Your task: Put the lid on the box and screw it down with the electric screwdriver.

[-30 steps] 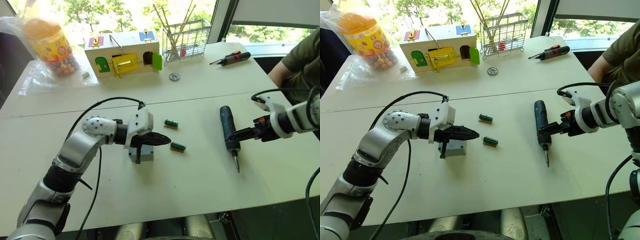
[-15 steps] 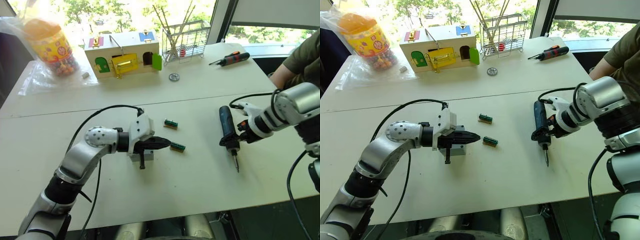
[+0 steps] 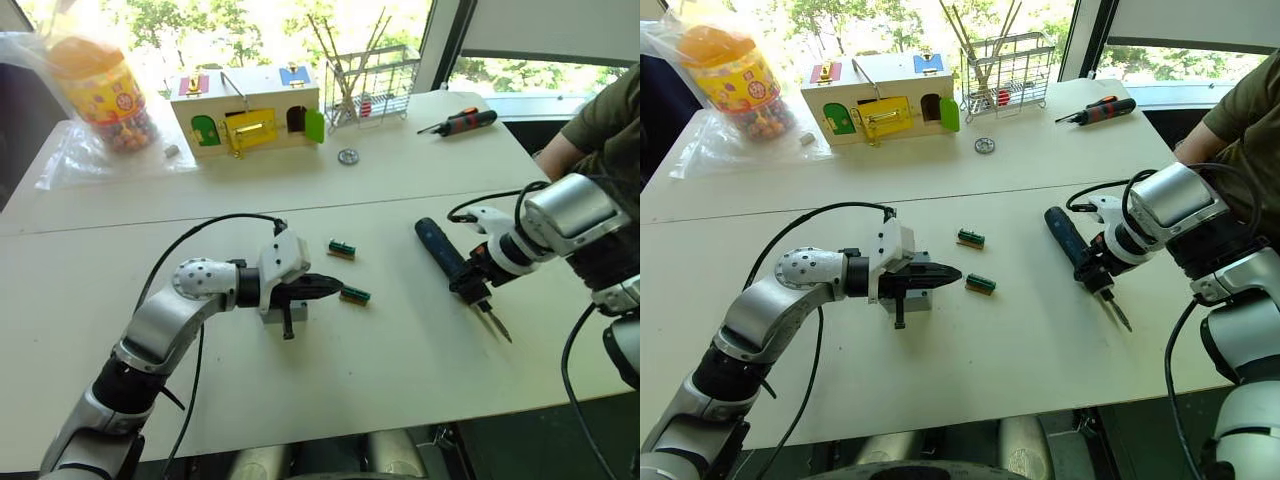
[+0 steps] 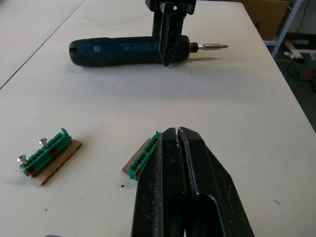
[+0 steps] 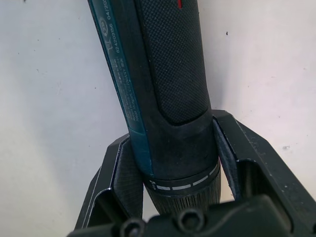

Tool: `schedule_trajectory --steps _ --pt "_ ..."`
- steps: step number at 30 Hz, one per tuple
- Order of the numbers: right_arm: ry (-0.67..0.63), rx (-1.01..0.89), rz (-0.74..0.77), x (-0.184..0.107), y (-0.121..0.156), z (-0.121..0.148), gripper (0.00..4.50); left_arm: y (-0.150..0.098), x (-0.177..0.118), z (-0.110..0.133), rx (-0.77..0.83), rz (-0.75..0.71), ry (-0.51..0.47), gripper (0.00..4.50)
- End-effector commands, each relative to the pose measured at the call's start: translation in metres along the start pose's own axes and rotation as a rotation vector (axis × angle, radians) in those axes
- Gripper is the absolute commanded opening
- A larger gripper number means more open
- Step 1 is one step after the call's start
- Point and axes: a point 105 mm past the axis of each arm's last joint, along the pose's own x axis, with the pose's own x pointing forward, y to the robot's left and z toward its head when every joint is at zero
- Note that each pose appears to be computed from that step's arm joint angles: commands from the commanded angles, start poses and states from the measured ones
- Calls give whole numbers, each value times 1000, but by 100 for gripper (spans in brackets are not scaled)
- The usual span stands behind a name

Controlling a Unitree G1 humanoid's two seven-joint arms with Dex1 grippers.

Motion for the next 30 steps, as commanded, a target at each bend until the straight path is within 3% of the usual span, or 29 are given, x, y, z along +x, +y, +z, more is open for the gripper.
schedule_trajectory --steps 1,4,9,12,13,16,19,22,24,28,30 --pt "7 -25 17 4 -1 -2 177 6 -7 6 30 24 -7 0" --pt "-156 -58 37 -18 -2 31 177 17 -21 3 31 66 23 0" --pt "-504 -17 131 -87 9 92 177 31 -48 0 -13 114 38 0" --pt "-807 -38 359 -143 38 120 177 35 -66 0 -66 135 29 0" --pt "-990 -109 439 -168 54 128 177 35 -72 -1 -84 142 39 0" --pt "-1360 -172 464 -207 70 128 177 35 -83 -3 -113 149 65 0" --pt "-1472 -221 409 -183 102 112 177 31 -88 -4 -137 126 103 0" --pt "-1539 -150 620 -174 134 105 177 29 -88 -6 -144 103 128 0" --pt "-1553 -74 853 -173 154 99 177 29 -87 -9 -144 98 149 0" --pt "-1545 -286 693 -145 191 88 177 30 -80 -16 -133 94 173 0" --pt "-1556 -273 732 -135 203 86 177 36 -76 -19 -119 131 169 0"
